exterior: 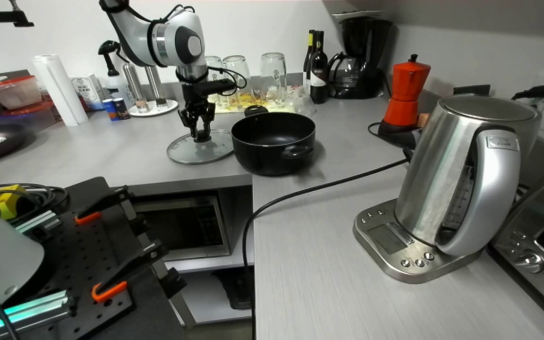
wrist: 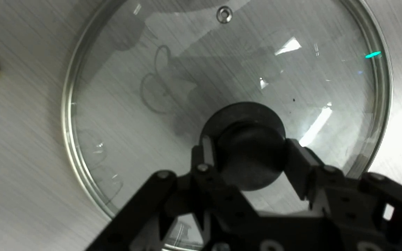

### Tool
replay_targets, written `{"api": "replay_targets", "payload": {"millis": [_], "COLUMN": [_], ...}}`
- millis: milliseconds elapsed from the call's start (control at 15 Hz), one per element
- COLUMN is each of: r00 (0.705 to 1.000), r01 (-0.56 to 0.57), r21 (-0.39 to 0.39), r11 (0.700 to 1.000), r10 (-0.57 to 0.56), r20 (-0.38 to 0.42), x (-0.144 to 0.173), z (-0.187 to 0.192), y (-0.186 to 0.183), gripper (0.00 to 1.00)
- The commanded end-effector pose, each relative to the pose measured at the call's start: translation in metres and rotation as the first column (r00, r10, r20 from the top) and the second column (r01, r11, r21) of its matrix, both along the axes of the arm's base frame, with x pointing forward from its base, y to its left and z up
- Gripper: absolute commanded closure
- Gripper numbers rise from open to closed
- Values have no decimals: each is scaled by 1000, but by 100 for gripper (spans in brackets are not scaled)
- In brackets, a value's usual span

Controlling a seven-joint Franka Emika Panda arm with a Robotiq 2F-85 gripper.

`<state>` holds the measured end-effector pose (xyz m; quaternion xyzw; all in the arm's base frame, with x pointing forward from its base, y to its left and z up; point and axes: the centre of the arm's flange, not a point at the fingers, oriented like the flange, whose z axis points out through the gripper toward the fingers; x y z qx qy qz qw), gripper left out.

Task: Put the lid on the pan

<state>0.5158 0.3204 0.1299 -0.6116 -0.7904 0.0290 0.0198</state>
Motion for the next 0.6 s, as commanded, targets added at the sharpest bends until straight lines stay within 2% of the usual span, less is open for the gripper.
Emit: {"api": "replay_targets", "payload": {"millis": [0, 533], "r00": [999, 987], "r01": [13, 9], "r21": [-2, -43], "r11": [1000, 999], "r10": [-13, -2], "r20": [46, 160], "x": [-7, -27], "z": [21, 88], "y": [5, 25], "gripper": [74, 74]}}
